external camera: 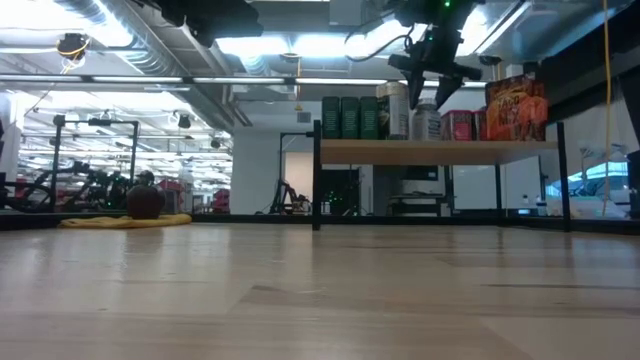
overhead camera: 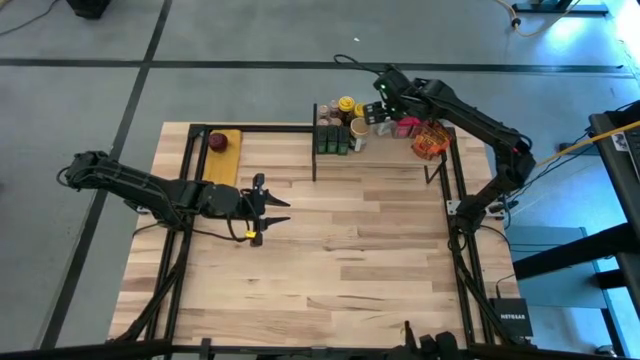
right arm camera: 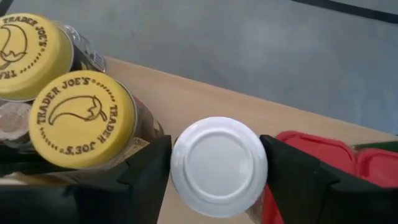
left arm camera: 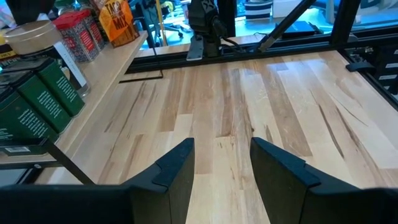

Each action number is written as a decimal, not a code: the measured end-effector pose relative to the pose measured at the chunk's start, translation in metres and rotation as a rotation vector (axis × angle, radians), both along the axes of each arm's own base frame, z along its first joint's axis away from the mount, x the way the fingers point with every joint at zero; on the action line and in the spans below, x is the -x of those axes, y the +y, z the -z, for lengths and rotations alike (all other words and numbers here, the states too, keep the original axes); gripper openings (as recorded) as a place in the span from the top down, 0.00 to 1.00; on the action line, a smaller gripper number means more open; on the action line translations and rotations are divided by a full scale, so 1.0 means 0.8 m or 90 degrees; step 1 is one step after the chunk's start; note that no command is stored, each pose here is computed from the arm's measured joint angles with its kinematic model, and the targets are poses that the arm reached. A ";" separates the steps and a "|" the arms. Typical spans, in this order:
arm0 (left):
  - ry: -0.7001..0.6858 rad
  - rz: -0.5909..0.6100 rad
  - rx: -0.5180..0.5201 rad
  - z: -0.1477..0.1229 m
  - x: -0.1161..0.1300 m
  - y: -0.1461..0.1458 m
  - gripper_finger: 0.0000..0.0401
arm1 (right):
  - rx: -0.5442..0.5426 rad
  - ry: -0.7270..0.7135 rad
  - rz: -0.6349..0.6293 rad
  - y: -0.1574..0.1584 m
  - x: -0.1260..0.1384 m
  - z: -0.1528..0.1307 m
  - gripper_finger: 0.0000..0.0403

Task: Shelf spices
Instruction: Put the white seasoning bottle on the shelf

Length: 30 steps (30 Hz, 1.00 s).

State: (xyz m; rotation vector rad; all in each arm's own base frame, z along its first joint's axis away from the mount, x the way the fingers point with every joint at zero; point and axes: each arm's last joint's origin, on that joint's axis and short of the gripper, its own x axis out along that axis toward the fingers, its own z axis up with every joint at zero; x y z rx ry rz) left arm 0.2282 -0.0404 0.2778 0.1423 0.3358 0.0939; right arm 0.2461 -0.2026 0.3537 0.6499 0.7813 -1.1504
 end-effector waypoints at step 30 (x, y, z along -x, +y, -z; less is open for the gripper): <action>0.000 0.000 0.000 0.000 0.000 0.000 0.63 | 0.033 0.053 -0.102 0.014 0.004 -0.030 0.38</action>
